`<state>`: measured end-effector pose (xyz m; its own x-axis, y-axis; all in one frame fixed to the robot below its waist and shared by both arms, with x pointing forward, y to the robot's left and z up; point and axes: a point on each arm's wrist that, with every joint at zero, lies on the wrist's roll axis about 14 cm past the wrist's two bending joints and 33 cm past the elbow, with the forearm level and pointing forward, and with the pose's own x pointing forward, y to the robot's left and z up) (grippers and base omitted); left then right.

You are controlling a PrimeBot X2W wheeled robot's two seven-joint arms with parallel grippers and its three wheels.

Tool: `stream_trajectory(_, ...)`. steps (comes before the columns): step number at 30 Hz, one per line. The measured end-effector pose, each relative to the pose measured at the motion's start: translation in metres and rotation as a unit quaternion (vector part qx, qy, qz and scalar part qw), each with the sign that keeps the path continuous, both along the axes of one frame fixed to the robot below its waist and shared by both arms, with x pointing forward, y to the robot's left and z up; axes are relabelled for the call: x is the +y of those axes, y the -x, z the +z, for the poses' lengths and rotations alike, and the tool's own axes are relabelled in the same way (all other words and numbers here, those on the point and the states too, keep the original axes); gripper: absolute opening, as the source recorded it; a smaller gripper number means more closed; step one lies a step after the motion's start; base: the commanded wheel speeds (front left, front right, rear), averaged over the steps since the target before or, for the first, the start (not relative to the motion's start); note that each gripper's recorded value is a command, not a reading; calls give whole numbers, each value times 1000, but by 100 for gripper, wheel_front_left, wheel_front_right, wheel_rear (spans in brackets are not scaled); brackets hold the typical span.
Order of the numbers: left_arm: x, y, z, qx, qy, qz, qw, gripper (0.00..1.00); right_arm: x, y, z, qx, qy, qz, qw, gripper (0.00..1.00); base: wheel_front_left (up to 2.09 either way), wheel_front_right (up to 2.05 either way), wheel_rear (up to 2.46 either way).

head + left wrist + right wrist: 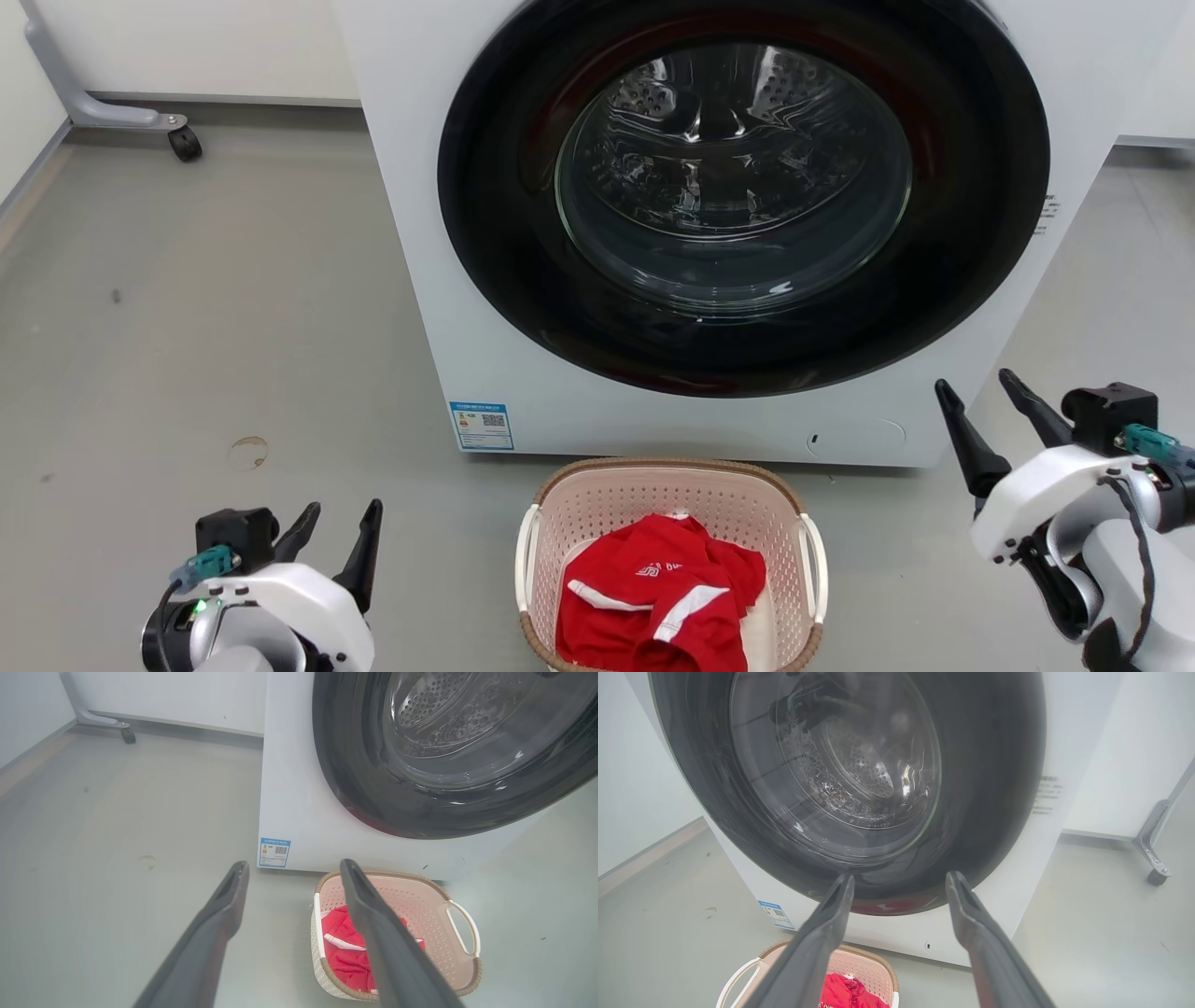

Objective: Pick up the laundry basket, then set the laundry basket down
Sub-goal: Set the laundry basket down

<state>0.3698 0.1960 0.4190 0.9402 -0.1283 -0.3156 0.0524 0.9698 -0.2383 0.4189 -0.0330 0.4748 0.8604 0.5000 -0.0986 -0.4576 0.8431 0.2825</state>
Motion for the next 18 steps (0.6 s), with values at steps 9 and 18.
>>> stream_trajectory(9, 13, 23, 10, -9, -15, 15, 1000, 100, -27, 8, 2, -14, -2, -31, 999, 100, 0, 0, 0)
stream_trajectory(18, 24, 46, 46, -41, -26, 36, 998, 100, -63, 11, 22, -56, -3, -70, 996, 100, 0, 0, 0)
